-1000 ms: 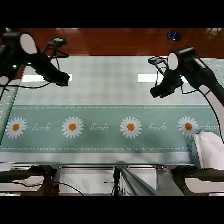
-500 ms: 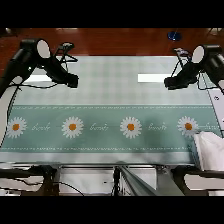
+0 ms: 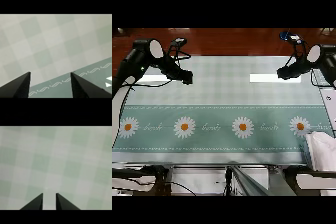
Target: Fold the shirts.
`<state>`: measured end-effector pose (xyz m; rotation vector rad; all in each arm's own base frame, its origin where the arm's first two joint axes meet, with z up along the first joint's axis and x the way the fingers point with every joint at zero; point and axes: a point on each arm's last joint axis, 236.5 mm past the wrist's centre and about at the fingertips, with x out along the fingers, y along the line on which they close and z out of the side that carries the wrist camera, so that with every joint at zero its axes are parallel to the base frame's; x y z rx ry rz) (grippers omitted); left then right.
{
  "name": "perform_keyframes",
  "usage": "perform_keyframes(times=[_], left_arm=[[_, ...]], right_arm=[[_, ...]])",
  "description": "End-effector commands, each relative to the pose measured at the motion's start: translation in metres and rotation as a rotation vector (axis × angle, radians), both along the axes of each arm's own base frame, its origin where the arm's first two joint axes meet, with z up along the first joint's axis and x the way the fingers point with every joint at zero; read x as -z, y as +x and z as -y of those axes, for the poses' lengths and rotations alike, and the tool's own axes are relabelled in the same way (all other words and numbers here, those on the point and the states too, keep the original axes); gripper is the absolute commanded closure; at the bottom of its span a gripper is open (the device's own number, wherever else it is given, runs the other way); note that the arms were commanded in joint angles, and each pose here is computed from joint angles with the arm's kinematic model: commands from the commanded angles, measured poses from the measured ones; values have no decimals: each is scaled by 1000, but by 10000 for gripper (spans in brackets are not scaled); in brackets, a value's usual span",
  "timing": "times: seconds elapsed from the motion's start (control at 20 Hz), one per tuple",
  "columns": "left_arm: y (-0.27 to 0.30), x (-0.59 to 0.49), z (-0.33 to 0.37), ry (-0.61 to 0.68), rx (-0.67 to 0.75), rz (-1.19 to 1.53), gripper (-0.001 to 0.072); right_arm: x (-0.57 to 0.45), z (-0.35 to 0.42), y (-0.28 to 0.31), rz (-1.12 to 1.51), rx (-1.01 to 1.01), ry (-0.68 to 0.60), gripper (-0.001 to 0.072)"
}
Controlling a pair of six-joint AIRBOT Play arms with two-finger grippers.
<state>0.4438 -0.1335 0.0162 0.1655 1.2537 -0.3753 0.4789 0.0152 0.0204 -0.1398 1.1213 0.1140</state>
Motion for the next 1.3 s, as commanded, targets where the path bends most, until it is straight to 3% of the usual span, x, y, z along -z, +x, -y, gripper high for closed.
perform_keyframes(times=[0.0, 1.25], left_arm=[[2, -1, 1, -4, -1, 7, 109], [1, -1, 1, -4, -1, 6, 109]], right_arm=[[-3, 4, 5, 25, -12, -23, 445], [-1, 4, 1, 8, -11, -23, 445]])
